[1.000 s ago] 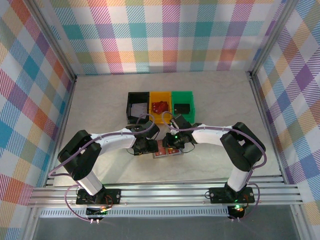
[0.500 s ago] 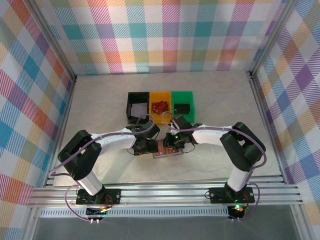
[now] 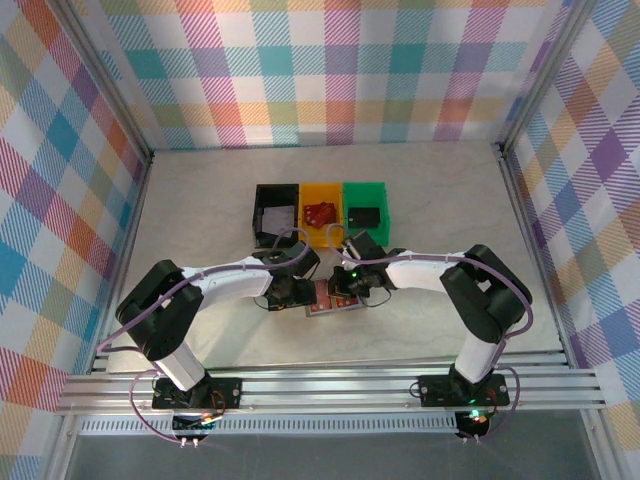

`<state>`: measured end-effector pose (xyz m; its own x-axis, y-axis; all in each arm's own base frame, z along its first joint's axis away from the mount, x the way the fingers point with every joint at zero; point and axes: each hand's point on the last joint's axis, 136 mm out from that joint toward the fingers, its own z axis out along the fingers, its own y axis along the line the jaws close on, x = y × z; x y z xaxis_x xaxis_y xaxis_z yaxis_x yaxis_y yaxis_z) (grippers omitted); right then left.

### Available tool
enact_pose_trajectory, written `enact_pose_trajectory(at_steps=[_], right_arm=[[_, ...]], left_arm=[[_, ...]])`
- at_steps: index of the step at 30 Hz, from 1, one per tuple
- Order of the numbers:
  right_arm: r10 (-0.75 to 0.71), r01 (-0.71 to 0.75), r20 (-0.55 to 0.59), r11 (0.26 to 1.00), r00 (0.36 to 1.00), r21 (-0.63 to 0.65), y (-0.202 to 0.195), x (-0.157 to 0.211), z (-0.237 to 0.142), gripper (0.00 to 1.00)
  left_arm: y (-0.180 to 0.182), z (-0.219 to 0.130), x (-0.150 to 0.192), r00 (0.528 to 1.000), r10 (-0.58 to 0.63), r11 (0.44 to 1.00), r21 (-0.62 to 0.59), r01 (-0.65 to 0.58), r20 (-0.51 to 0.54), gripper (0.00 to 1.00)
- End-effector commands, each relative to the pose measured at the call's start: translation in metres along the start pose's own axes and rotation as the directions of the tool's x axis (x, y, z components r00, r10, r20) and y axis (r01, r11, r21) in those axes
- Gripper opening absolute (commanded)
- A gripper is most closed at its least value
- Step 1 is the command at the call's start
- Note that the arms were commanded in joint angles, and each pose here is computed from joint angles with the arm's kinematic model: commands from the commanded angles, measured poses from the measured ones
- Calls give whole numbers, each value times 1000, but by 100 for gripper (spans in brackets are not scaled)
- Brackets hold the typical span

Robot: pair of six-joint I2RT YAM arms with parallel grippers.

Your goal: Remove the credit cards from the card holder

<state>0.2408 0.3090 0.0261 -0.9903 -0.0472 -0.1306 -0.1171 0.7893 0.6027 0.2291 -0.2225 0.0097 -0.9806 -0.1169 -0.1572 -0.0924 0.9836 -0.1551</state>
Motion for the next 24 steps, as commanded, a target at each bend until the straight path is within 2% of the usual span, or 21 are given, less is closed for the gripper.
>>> enact_pose_trajectory(at_steps=[1, 24], right_arm=[[-25, 26, 2, 999, 1000, -45, 11, 3, -4, 1], [-3, 4, 35, 1000, 999, -18, -6, 0, -22, 0]], left_arm=[[-3, 47, 39, 989, 18, 1000, 25, -14, -146, 71], [-3, 40, 35, 991, 34, 999, 15, -32, -131, 71]])
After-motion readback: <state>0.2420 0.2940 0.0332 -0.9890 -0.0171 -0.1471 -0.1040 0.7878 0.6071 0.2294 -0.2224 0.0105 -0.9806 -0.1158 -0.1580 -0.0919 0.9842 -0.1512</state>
